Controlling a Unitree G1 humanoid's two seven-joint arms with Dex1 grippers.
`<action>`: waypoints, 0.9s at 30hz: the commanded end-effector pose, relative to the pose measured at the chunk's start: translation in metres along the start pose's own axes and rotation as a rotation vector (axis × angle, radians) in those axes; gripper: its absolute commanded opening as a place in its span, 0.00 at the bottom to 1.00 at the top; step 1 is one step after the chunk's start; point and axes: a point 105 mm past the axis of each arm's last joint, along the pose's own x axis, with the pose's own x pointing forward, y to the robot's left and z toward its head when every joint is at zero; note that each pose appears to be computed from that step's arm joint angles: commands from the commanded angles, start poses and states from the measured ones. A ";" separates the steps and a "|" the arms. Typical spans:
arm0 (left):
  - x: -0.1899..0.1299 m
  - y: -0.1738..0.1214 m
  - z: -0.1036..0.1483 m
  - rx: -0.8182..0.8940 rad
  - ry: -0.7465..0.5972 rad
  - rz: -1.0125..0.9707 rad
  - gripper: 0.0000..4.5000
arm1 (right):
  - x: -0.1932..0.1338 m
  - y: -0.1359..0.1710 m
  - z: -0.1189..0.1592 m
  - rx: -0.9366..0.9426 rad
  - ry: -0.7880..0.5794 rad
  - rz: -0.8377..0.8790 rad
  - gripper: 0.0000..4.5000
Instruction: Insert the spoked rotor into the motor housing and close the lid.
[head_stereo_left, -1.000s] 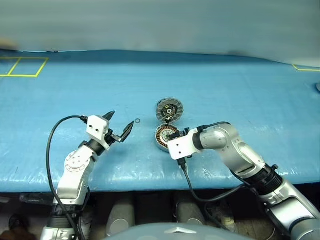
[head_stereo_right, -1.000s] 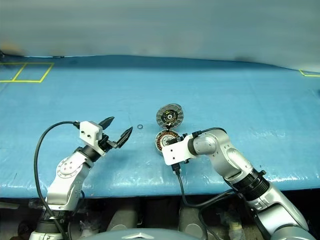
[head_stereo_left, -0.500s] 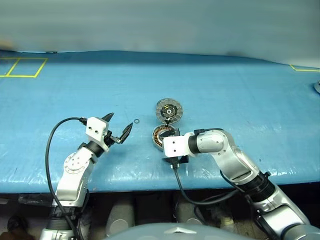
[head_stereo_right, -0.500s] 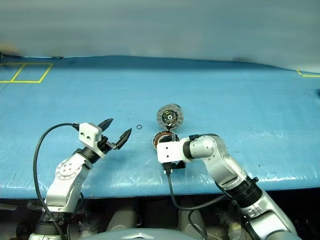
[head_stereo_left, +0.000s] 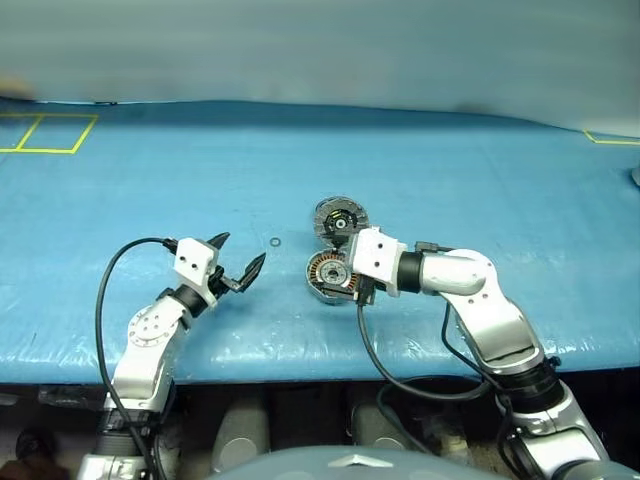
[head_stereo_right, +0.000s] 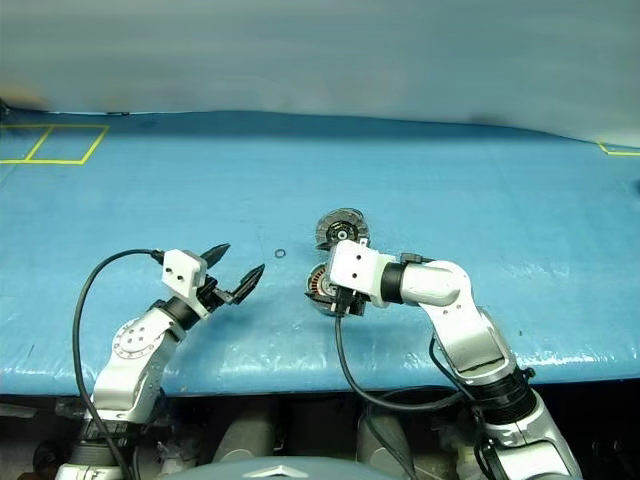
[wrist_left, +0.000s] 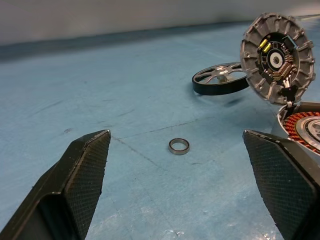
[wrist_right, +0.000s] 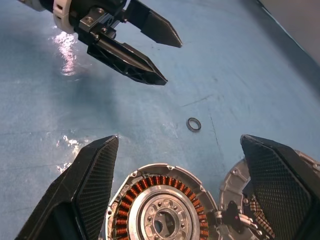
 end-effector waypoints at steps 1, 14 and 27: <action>0.004 0.017 0.000 0.024 -0.008 0.070 0.86 | -0.005 -0.004 0.011 0.018 -0.049 -0.061 0.92; 0.049 -0.012 -0.030 -0.058 0.112 -0.094 0.79 | -0.006 -0.012 0.008 -0.035 -0.007 -0.094 0.92; 0.061 -0.028 -0.059 -0.011 0.266 -0.136 0.44 | -0.006 -0.012 0.008 -0.037 -0.010 -0.109 0.92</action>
